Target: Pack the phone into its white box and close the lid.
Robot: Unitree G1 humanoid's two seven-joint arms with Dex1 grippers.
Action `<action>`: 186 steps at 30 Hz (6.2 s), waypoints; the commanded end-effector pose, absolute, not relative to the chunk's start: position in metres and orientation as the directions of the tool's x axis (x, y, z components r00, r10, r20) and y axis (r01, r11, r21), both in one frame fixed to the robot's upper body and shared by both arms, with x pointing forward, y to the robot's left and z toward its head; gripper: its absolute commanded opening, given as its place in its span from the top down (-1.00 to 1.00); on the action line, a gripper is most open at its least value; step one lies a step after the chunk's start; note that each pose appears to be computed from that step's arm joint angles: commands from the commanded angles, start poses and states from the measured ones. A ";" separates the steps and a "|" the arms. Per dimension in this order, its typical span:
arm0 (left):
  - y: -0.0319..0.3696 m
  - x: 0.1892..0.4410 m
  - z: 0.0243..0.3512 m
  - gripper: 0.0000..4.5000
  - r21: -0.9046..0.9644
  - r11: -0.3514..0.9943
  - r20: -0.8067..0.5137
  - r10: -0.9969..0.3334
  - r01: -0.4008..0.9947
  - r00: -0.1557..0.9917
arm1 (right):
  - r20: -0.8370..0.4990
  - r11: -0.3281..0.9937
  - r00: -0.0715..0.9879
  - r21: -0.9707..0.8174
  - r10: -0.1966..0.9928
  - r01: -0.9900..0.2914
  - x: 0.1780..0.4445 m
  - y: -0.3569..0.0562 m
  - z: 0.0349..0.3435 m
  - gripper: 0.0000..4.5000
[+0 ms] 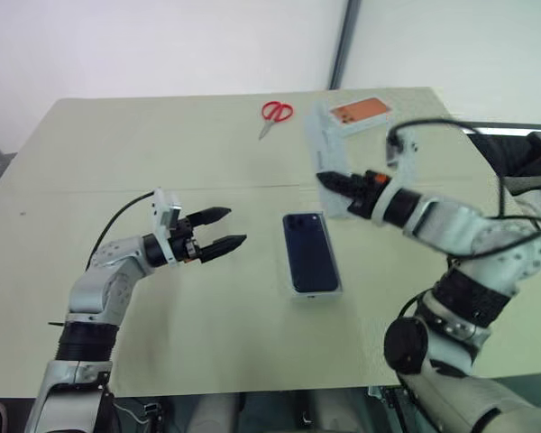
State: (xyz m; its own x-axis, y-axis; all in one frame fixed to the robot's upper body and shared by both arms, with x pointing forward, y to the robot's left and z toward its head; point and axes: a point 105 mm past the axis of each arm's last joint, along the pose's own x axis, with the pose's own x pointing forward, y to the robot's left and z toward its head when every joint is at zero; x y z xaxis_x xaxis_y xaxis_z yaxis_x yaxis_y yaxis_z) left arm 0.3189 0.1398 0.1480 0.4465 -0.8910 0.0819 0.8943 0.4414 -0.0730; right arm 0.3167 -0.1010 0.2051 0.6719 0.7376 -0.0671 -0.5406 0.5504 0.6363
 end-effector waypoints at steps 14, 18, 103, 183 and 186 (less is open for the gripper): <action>0.146 0.323 0.163 -1.00 -0.066 0.539 0.151 -0.827 0.840 0.542 | 0.092 0.149 0.501 0.894 0.860 -0.421 0.251 -0.044 0.187 0.97; 0.144 0.319 0.165 -1.00 -0.070 0.515 0.157 -0.840 0.854 0.519 | 0.032 0.171 0.477 0.911 0.878 -0.375 0.245 -0.041 0.168 0.97; 0.082 0.290 0.074 1.00 -0.215 0.453 -0.061 -0.890 0.865 0.451 | -0.222 0.699 0.749 -0.270 0.624 -0.662 0.312 -0.136 0.133 0.98; 0.025 0.344 0.074 1.00 -0.060 0.398 -0.113 -0.914 0.915 0.390 | -0.324 0.649 0.699 -0.263 0.638 -0.714 0.305 -0.138 0.095 0.98; 0.031 0.323 0.072 1.00 -0.080 0.318 -0.127 -0.943 0.945 0.307 | -0.338 0.613 0.654 -0.234 0.677 -0.755 0.290 -0.136 0.095 0.98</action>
